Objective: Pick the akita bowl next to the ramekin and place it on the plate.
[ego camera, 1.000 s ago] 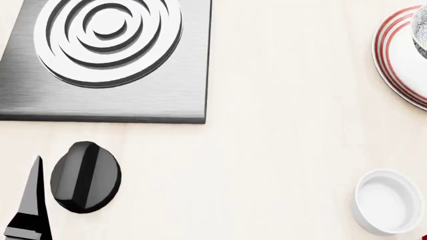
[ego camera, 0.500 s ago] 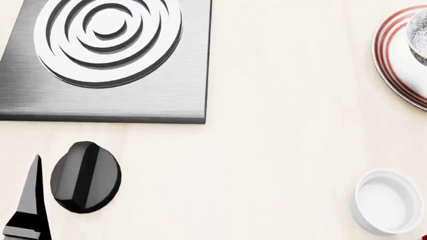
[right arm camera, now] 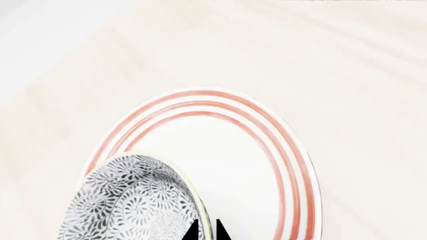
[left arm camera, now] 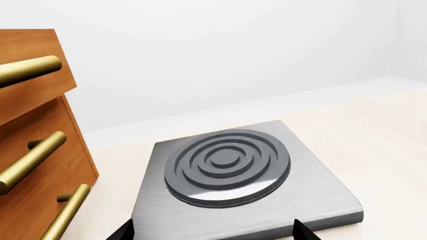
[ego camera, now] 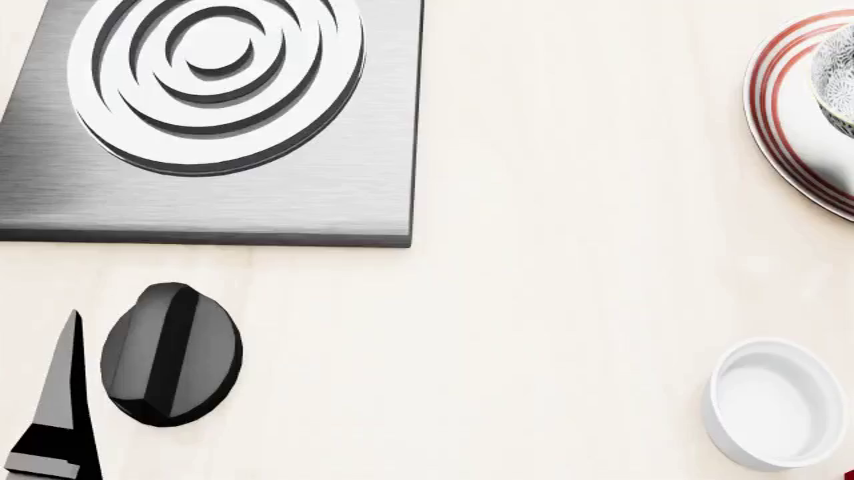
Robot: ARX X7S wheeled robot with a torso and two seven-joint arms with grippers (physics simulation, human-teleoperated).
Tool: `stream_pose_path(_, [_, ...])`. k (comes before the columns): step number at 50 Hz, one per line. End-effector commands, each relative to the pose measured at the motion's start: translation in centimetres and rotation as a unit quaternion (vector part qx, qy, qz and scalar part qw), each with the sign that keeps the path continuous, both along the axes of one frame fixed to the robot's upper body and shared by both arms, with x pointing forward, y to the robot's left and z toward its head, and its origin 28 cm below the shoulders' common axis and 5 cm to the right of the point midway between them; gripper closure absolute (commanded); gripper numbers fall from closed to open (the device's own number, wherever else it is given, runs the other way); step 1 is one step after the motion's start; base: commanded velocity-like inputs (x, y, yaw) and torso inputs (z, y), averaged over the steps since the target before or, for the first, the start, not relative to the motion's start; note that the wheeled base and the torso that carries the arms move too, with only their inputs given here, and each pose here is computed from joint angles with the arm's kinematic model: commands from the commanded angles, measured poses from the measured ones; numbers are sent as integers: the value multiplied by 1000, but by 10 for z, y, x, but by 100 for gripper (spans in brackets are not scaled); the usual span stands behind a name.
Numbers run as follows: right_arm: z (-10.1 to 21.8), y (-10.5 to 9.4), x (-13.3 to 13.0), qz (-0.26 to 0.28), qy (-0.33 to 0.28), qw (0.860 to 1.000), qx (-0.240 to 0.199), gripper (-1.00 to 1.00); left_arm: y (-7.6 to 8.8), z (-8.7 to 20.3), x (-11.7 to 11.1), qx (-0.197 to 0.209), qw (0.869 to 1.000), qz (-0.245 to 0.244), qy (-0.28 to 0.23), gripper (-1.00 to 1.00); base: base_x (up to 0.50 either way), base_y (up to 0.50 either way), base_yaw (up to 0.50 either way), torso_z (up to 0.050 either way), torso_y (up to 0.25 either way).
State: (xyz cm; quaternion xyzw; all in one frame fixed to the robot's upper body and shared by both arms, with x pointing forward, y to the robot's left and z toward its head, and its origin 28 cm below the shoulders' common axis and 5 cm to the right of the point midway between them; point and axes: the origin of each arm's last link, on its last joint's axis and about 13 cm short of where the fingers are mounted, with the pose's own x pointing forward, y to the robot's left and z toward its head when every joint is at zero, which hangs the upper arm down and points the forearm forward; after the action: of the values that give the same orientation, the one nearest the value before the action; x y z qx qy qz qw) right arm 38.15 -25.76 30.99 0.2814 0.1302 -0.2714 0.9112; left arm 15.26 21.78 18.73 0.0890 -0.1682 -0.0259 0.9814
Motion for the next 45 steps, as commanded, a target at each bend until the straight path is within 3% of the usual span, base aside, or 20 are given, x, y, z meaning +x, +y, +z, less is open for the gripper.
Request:
stream_pose_path(1, [0,-1,4,-5,-2,1000,-9,100,1,-1,0,0,1000,1,1,-100,0,0,0,0,0])
stream_pose_path(45, [-15,0,7,-9,22,999,-33,100,1,0,1,-1,1000,4,1,-100,0,0,0,0,0])
